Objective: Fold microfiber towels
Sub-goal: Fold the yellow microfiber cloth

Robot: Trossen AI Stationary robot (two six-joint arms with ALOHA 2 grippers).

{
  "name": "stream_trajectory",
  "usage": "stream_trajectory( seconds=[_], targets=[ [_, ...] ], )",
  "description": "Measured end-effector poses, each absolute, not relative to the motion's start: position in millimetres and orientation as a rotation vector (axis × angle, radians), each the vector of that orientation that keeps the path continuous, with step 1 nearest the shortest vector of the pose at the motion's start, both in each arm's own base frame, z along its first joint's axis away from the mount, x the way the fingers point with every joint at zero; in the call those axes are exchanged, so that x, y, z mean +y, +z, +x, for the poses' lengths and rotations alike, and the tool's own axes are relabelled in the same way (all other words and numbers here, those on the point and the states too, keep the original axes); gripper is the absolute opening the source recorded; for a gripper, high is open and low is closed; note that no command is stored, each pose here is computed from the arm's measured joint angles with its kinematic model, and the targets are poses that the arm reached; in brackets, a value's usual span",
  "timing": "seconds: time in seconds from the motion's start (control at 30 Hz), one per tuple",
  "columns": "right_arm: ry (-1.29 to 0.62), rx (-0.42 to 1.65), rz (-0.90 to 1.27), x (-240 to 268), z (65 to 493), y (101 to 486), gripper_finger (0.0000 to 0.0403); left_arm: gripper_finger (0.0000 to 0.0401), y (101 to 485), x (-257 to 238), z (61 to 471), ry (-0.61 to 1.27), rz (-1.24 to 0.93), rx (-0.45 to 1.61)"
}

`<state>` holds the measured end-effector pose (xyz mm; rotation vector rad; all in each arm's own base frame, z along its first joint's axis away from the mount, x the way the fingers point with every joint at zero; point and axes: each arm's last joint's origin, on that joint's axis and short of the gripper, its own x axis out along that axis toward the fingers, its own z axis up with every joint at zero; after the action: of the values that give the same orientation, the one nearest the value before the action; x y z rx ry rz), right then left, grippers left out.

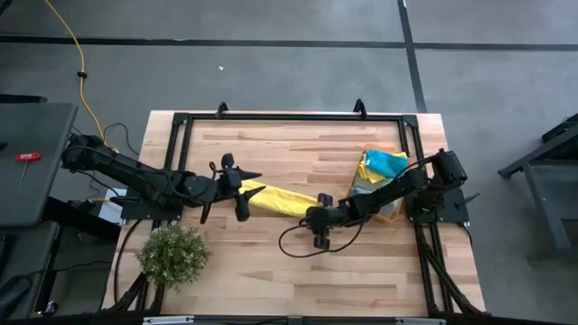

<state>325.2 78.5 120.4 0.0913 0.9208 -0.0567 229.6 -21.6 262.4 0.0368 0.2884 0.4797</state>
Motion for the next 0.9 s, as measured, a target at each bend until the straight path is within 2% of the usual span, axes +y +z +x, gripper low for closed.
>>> stream_trajectory(
  seconds=[0.13,0.37,0.43,0.63,0.8,0.9],
  targets=[
    [-0.147,0.889,0.047,69.7,327.8,121.5,0.0088,0.0168,265.7,-24.3,230.4,0.47,0.022,0.253],
    [-0.506,0.812,0.006,40.4,329.4,123.0,0.0042,0.0168,269.7,-29.1,231.0,0.448,0.026,0.215],
    [-0.511,0.817,0.028,35.4,329.9,122.8,0.0032,0.0168,269.4,-30.3,230.7,0.442,0.048,0.222],
    [-0.375,0.843,0.069,41.5,327.2,133.5,0.0017,0.0168,264.8,-31.1,227.9,0.5,0.111,0.274],
    [-0.408,0.792,0.063,42.7,315.0,165.3,0.0017,0.0168,248.2,-26.2,221.9,0.538,0.097,0.426],
    [-0.46,0.748,0.155,30.1,303.0,192.0,0.0017,0.0168,238.7,-25.3,217.5,0.495,0.083,0.529]
  ],
)
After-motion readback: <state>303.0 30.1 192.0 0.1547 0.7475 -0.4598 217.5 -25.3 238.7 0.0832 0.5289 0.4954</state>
